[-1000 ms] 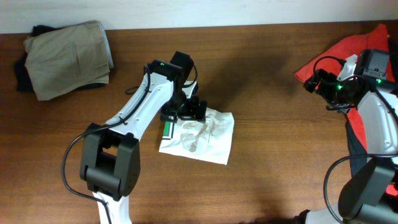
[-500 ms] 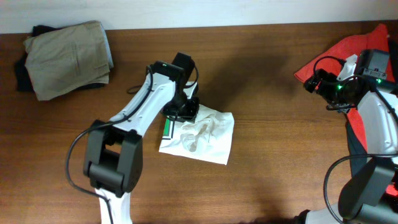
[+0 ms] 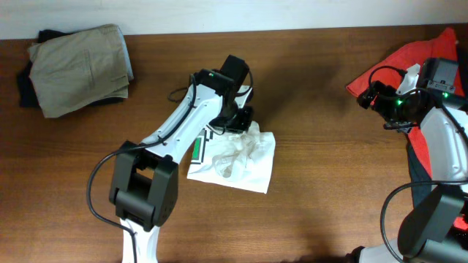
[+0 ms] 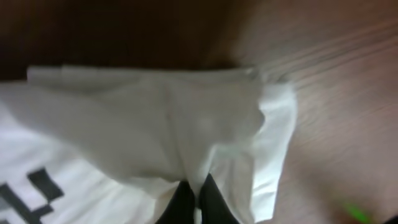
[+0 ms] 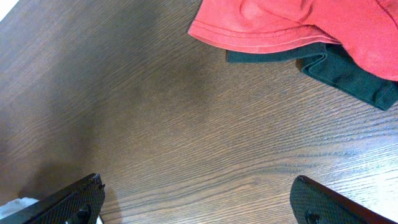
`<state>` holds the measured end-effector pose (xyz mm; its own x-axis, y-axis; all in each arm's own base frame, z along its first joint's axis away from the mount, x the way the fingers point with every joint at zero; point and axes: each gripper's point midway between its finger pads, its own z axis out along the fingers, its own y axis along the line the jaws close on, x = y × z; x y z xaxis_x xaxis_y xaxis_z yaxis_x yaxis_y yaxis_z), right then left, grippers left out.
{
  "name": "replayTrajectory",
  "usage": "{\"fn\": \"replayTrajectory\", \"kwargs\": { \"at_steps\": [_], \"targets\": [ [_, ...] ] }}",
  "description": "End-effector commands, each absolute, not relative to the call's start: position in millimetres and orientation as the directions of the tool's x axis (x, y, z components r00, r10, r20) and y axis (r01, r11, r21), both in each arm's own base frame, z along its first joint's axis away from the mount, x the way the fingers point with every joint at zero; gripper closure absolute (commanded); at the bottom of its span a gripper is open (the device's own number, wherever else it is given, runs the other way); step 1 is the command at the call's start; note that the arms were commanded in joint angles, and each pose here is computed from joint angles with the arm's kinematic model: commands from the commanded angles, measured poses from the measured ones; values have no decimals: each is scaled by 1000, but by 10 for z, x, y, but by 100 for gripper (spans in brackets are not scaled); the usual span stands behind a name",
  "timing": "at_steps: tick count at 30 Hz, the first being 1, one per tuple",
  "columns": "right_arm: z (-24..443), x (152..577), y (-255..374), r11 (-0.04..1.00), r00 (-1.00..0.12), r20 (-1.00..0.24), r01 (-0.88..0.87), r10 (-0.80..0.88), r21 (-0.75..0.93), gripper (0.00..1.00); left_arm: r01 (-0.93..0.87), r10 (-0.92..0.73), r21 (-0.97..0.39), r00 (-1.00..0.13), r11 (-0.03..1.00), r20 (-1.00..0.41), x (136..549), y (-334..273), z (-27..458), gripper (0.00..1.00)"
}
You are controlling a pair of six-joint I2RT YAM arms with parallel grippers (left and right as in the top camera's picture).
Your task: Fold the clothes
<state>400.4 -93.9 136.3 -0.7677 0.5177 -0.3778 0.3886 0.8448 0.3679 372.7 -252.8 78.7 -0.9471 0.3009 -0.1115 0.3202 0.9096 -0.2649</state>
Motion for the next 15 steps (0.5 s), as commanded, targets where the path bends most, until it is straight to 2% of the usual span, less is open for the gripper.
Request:
{"fn": "replayTrajectory", "kwargs": {
  "at_steps": [1,6,11,15],
  "targets": [
    [1474,4047,-964,851,-756,-409,378,511,364,1,360,318,-278,-930,891,-185,3848,-2682,887,92],
    [1474,4047,-964,851,-756,-409,378,511,364,1,376,324,-287,-922,881,-215,3887,-2770,882,93],
    [1474,4047,-964,851,-756,-409,378,511,364,1,435,367,-347,-897,831,-248,3800,-3139,857,96],
    [1474,4046,-963,851,-756,-409,379,511,364,1,454,400,-347,-890,821,-216,3654,-3311,697,86]
  ]
}}
